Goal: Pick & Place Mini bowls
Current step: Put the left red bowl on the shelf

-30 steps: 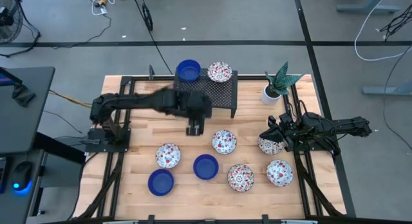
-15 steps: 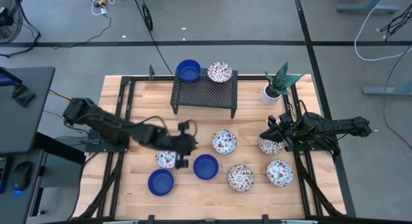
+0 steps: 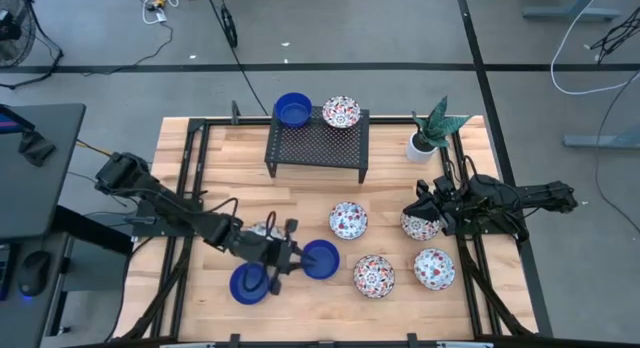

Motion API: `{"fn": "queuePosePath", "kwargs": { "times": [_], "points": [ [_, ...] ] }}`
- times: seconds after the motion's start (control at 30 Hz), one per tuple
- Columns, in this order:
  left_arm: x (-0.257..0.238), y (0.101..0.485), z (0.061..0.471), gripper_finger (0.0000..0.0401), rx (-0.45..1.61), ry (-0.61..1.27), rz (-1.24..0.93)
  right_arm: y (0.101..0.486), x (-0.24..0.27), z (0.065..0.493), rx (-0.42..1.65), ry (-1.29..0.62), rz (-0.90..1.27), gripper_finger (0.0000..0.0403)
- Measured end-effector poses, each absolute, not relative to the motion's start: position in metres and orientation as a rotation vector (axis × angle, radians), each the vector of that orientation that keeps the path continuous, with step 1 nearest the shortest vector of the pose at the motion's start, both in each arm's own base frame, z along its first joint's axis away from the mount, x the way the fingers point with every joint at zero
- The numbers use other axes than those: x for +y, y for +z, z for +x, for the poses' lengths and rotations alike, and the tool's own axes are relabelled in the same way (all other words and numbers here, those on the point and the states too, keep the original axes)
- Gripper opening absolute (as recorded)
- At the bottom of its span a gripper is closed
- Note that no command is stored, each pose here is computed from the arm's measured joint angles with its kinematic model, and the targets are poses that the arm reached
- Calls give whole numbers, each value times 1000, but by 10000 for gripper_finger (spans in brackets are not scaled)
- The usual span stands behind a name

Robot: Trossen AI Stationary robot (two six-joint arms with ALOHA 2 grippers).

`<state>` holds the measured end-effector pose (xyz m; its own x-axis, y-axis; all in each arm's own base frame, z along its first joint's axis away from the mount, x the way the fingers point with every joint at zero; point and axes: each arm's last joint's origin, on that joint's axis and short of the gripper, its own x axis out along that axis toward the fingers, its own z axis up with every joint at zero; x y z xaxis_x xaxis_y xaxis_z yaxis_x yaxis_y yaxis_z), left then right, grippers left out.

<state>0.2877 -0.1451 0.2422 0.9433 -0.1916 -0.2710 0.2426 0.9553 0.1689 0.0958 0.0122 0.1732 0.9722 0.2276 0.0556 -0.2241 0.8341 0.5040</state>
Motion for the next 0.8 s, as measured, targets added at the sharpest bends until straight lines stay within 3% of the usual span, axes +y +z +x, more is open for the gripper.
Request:
{"fn": "queuePosePath", "kwargs": {
  "times": [0.23,0.4,0.67,0.8],
  "points": [
    [-138,254,295,60,126,-227,192,173,12,96,7,239,533,20],
    [-132,258,297,67,99,-110,216,173,12,96,7,239,533,20],
    [-164,269,283,138,273,84,449,173,12,96,7,239,533,20],
    [-175,283,282,174,449,143,427,173,12,96,7,240,533,20]
  ]
}}
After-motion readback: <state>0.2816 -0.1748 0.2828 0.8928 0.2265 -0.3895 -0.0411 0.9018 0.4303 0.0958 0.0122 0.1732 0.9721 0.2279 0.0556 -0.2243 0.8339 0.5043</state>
